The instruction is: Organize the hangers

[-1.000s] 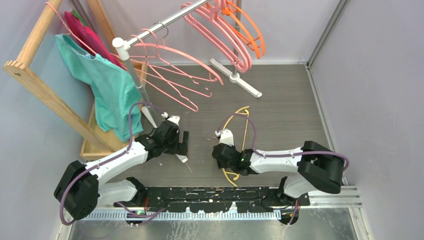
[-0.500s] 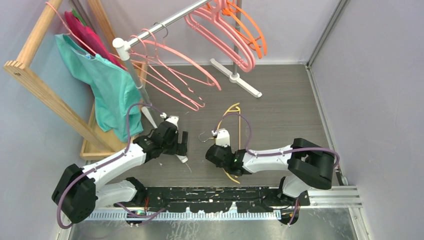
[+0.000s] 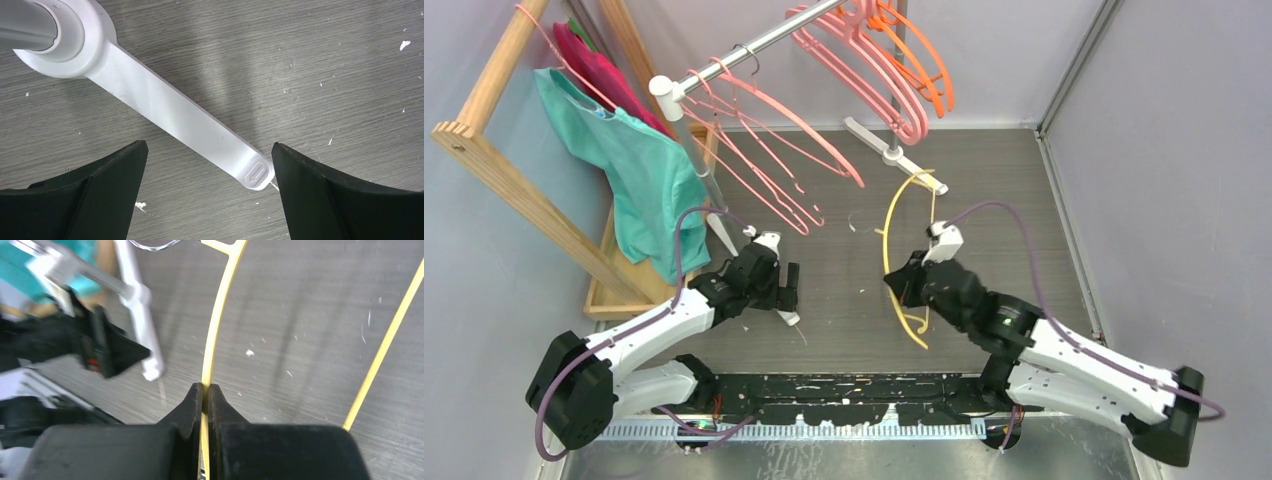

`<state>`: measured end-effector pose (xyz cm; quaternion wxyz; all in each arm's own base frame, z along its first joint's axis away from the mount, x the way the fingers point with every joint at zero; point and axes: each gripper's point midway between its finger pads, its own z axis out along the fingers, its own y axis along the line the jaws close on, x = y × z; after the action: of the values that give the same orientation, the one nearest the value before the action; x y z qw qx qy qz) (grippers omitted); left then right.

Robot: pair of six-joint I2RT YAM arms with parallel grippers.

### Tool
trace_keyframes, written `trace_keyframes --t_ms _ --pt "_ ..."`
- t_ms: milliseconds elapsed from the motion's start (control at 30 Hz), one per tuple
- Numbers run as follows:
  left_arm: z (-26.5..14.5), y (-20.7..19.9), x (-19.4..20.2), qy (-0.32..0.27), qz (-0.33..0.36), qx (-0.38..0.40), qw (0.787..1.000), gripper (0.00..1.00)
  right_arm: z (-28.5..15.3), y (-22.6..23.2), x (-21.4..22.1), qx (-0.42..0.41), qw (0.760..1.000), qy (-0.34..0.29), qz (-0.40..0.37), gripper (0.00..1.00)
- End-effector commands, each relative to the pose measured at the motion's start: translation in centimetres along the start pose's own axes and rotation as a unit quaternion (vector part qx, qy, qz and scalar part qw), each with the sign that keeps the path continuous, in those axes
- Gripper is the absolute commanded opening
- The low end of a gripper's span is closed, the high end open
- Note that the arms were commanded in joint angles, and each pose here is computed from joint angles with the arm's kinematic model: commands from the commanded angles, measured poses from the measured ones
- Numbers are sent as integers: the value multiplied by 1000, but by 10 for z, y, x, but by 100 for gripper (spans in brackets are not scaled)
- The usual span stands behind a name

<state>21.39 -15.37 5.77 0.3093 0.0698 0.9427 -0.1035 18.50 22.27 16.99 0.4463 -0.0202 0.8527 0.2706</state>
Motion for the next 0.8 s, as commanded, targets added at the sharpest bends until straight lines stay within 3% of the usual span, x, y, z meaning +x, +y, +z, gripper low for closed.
trace_keyframes --t_ms 0,367,767 --pt "-1 -6 -15 -25 -2 6 1000 98 -44 34 -61 -85 996 -40 9 1" --pt "-8 -8 -25 -36 1 9 999 98 -91 69 -89 -166 985 -28 33 1" --pt "-6 -8 -23 -34 6 11 999 98 -128 73 -113 -197 975 -67 80 1"
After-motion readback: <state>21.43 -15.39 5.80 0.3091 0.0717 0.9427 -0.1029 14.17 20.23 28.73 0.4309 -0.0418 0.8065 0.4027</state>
